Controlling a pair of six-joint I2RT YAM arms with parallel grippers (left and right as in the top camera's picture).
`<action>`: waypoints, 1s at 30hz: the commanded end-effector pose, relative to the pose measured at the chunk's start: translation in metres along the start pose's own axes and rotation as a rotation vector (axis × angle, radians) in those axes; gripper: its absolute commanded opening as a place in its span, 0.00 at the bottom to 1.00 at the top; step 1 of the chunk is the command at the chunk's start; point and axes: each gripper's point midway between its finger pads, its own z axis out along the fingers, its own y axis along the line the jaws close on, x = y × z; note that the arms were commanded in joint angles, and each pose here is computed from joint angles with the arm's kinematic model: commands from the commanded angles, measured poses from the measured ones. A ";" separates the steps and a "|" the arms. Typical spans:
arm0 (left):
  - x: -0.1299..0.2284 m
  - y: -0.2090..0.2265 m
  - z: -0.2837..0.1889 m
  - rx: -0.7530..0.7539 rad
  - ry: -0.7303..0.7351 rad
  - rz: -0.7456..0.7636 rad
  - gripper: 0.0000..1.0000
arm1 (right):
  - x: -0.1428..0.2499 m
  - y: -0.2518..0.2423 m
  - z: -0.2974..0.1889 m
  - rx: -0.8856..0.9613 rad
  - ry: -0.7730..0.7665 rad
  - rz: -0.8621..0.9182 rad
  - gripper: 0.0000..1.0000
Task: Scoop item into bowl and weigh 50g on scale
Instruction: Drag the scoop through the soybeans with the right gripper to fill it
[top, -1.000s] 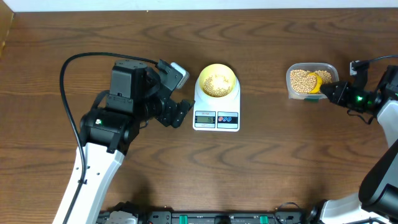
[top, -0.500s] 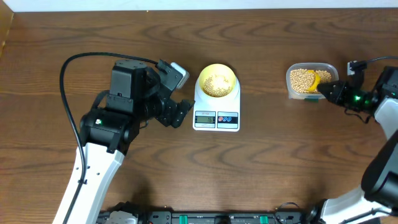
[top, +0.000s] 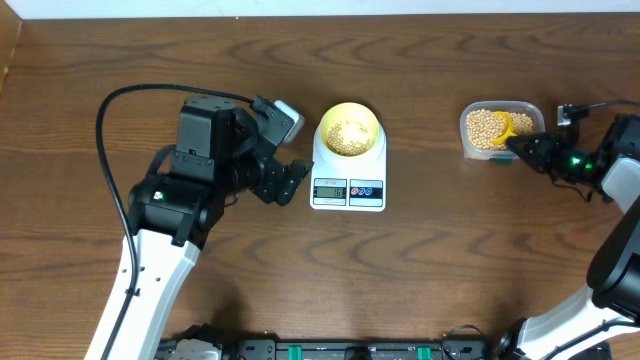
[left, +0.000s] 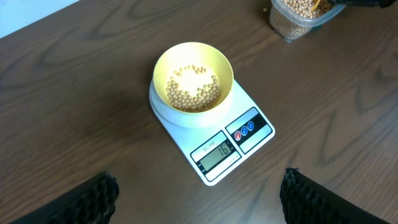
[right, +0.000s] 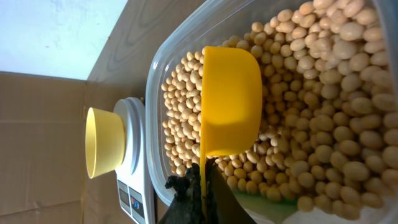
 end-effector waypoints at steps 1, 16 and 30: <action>0.006 -0.002 0.003 0.021 0.012 -0.004 0.86 | 0.002 -0.001 -0.003 -0.038 -0.005 0.030 0.01; 0.006 -0.002 0.003 0.021 0.012 -0.004 0.85 | -0.015 0.025 -0.033 -0.270 -0.079 0.003 0.01; 0.006 -0.002 0.003 0.021 0.012 -0.004 0.86 | -0.015 0.034 -0.038 -0.332 -0.082 0.002 0.01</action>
